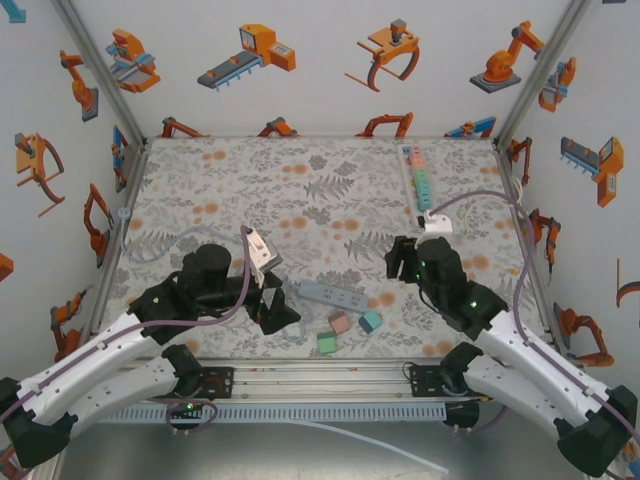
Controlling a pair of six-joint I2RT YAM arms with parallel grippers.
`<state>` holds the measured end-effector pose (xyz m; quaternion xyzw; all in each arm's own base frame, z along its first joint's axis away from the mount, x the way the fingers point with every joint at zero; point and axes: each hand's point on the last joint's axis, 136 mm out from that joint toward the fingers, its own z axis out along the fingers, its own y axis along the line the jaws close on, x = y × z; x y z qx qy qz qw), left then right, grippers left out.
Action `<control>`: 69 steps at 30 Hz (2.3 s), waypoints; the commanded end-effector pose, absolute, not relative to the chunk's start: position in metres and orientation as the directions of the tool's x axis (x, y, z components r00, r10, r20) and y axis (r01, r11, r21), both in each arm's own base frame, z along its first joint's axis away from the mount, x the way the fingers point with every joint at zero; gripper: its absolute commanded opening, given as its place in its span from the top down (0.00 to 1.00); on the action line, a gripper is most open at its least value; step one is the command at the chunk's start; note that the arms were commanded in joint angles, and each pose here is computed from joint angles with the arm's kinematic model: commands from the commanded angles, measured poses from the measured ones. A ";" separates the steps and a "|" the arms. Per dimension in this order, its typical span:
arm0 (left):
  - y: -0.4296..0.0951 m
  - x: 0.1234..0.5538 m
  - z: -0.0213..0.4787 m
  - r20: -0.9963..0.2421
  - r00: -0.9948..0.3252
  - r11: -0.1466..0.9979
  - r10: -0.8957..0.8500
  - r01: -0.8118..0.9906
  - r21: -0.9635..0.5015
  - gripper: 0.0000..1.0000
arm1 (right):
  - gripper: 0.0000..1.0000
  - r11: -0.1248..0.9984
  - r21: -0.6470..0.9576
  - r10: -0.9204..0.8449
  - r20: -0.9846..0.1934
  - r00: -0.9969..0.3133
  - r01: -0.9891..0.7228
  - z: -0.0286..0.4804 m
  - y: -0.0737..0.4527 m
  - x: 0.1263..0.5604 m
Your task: Pull the plug off the socket
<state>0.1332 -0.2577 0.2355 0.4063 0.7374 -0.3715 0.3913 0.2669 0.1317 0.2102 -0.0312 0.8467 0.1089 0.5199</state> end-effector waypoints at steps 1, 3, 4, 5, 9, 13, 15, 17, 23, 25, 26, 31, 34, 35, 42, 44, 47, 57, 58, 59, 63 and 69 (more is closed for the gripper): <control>-0.258 0.140 0.239 -0.891 -0.352 0.419 0.285 0.882 -0.215 0.03 | 0.37 0.993 -0.097 -0.113 -0.942 -0.316 -0.066 0.248 0.113 0.305; -0.255 0.144 0.234 -0.886 -0.358 0.446 0.296 0.872 -0.203 0.03 | 0.35 0.987 -0.145 -0.162 -0.927 -0.339 -0.076 0.251 0.115 0.327; -0.254 0.145 0.233 -0.884 -0.358 0.456 0.300 0.868 -0.197 0.03 | 0.35 0.984 -0.163 -0.180 -0.914 -0.362 -0.076 0.251 0.114 0.339; -0.252 0.146 0.232 -0.881 -0.362 0.466 0.304 0.863 -0.194 0.03 | 0.34 0.979 -0.185 -0.202 -0.899 -0.388 -0.080 0.250 0.113 0.352; -0.246 0.150 0.227 -0.867 -0.398 0.513 0.299 0.833 -0.206 0.03 | 0.25 0.975 -0.203 -0.221 -0.839 -0.497 -0.091 0.238 0.100 0.397; -0.244 0.155 0.214 -0.838 -0.462 0.561 0.289 0.791 -0.243 0.03 | 0.13 0.987 -0.142 -0.162 -0.792 -0.589 -0.080 0.219 0.079 0.439; -0.242 0.155 0.208 -0.827 -0.485 0.576 0.286 0.776 -0.256 0.03 | 0.10 0.987 -0.124 -0.160 -0.760 -0.630 -0.101 0.207 0.074 0.457; -0.240 0.156 0.204 -0.817 -0.500 0.591 0.286 0.764 -0.261 0.03 | 0.09 0.987 -0.110 -0.160 -0.724 -0.671 -0.116 0.192 0.069 0.472; -0.234 0.153 0.209 -0.819 -0.507 0.605 0.270 0.751 -0.265 0.03 | 0.07 0.991 -0.086 -0.131 -0.624 -0.771 -0.099 0.130 0.049 0.502; -0.231 0.152 0.210 -0.824 -0.505 0.609 0.258 0.747 -0.267 0.03 | 0.05 0.990 -0.103 -0.140 -0.589 -0.796 -0.098 0.112 0.044 0.507; -0.231 0.152 0.210 -0.826 -0.504 0.611 0.254 0.746 -0.267 0.03 | 0.05 0.989 -0.108 -0.146 -0.575 -0.805 -0.102 0.104 0.043 0.508; -0.228 0.152 0.209 -0.826 -0.504 0.617 0.253 0.741 -0.263 0.03 | 0.01 0.988 -0.121 -0.149 -0.522 -0.840 -0.100 0.077 0.038 0.512; -0.229 0.153 0.207 -0.823 -0.506 0.620 0.258 0.740 -0.261 0.03 | 0.02 0.988 -0.078 -0.154 -0.497 -0.854 -0.132 0.065 0.047 0.510; -0.229 0.154 0.207 -0.823 -0.506 0.621 0.259 0.739 -0.260 0.03 | 0.05 0.988 -0.064 -0.154 -0.488 -0.859 -0.141 0.060 0.050 0.508; -0.233 0.156 0.204 -0.818 -0.504 0.620 0.278 0.745 -0.248 0.03 | 0.25 0.984 -0.036 -0.169 -0.459 -0.872 -0.172 0.048 0.055 0.505; -0.232 0.157 0.202 -0.817 -0.504 0.626 0.281 0.741 -0.242 0.03 | 0.30 0.983 -0.037 -0.177 -0.458 -0.871 -0.181 0.050 0.056 0.505; -0.229 0.159 0.199 -0.818 -0.504 0.639 0.278 0.733 -0.234 0.03 | 0.40 0.976 -0.018 -0.199 -0.467 -0.862 -0.215 0.056 0.062 0.504; -0.222 0.166 0.200 -0.833 -0.493 0.678 0.252 0.704 -0.212 0.03 | 0.47 0.770 0.005 -0.528 -0.558 -0.641 -0.638 0.083 0.149 0.462; -0.220 0.166 0.199 -0.832 -0.495 0.683 0.251 0.699 -0.210 0.03 | 0.47 0.736 0.004 -0.562 -0.554 -0.614 -0.677 0.083 0.158 0.455; -0.219 0.167 0.198 -0.831 -0.497 0.688 0.249 0.695 -0.209 0.03 | 0.47 0.695 0.008 -0.597 -0.550 -0.584 -0.719 0.083 0.169 0.446; -0.217 0.165 0.192 -0.821 -0.512 0.692 0.254 0.689 -0.216 0.03 | 0.47 0.511 -0.009 -0.742 -0.509 -0.436 -0.860 0.077 0.204 0.411; -0.215 0.166 0.189 -0.821 -0.516 0.703 0.243 0.677 -0.217 0.03 | 0.47 0.228 -0.025 -0.892 -0.406 -0.198 -0.973 0.059 0.228 0.361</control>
